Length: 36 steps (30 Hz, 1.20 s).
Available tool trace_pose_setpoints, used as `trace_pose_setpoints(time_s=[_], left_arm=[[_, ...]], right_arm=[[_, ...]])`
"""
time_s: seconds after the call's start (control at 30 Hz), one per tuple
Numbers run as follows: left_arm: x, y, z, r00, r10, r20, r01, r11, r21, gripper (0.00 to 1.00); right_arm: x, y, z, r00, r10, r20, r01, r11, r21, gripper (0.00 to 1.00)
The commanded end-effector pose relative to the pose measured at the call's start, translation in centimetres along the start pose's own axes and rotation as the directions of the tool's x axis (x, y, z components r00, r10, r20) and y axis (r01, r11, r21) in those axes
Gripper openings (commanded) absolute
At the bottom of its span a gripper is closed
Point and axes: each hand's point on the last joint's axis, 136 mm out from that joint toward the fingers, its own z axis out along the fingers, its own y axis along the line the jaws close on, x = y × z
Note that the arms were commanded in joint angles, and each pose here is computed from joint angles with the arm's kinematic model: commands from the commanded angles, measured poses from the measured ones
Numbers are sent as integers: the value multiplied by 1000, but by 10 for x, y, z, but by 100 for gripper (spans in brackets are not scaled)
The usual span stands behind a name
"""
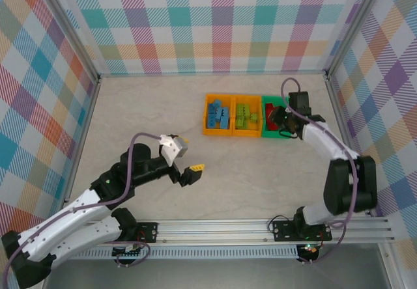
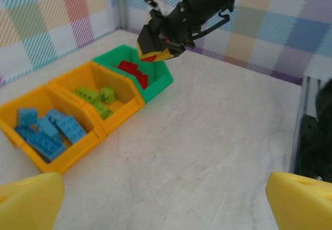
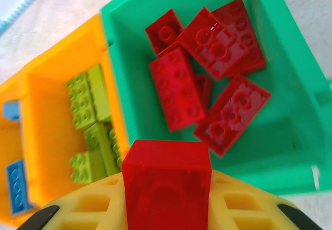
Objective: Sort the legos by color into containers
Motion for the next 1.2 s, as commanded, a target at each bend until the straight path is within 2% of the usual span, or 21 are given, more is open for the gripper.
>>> trace_pose_setpoints(time_s=[0.0, 0.13, 0.3, 0.37, 0.5, 0.6, 0.67, 0.83, 0.9, 0.93, 1.0, 1.07, 1.17], left_arm=[[-11, 20, 4, 979, -197, 49, 201, 974, -100, 100], [6, 34, 7, 962, -272, 17, 271, 945, -186, 100], [26, 64, 0, 956, -293, 8, 274, 887, -372, 100], [33, 78, -3, 962, -273, 23, 254, 859, -444, 100], [45, 117, -18, 973, -225, 55, 206, 734, -647, 100], [50, 137, -25, 993, -117, 22, 96, 681, -726, 100], [55, 152, -30, 998, -67, -4, 40, 640, -767, 100], [67, 184, -46, 999, -35, -2, 18, 557, -830, 100], [73, 194, -54, 999, -35, 5, 23, 523, -852, 100], [78, 200, -58, 999, -38, 10, 28, 508, -861, 100], [87, 208, -64, 999, -46, 23, 42, 487, -872, 100], [97, 213, -66, 999, -46, 14, 35, 492, -870, 100], [111, 221, -71, 998, -57, -1, 26, 471, -882, 100]], right_arm=[[-26, 14, 15, 1000, -6, 4, 6, 999, -53, 24], [-42, 13, 20, 1000, -7, 7, 7, 1000, -19, 39], [-46, 13, 7, 1000, -17, 25, 16, 1000, 6, 59], [-46, 13, -5, 999, -29, 46, 28, 1000, 4, 64], [-39, 8, -37, 993, -69, 98, 69, 998, 2, 75], [-34, -6, -66, 972, -128, 197, 122, 992, 41, 85], [-32, -20, -83, 933, -190, 304, 173, 981, 83, 98], [-27, -60, -103, 774, -317, 548, 227, 947, 227, 100], [-24, -72, -103, 715, -350, 605, 229, 935, 270, 100], [-23, -80, -99, 709, -352, 610, 211, 933, 293, 100], [-18, -93, -80, 744, -362, 561, 207, 924, 323, 100], [-14, -96, -58, 768, -383, 514, 239, 915, 325, 100], [-15, -95, -36, 754, -400, 520, 275, 912, 303, 99]])
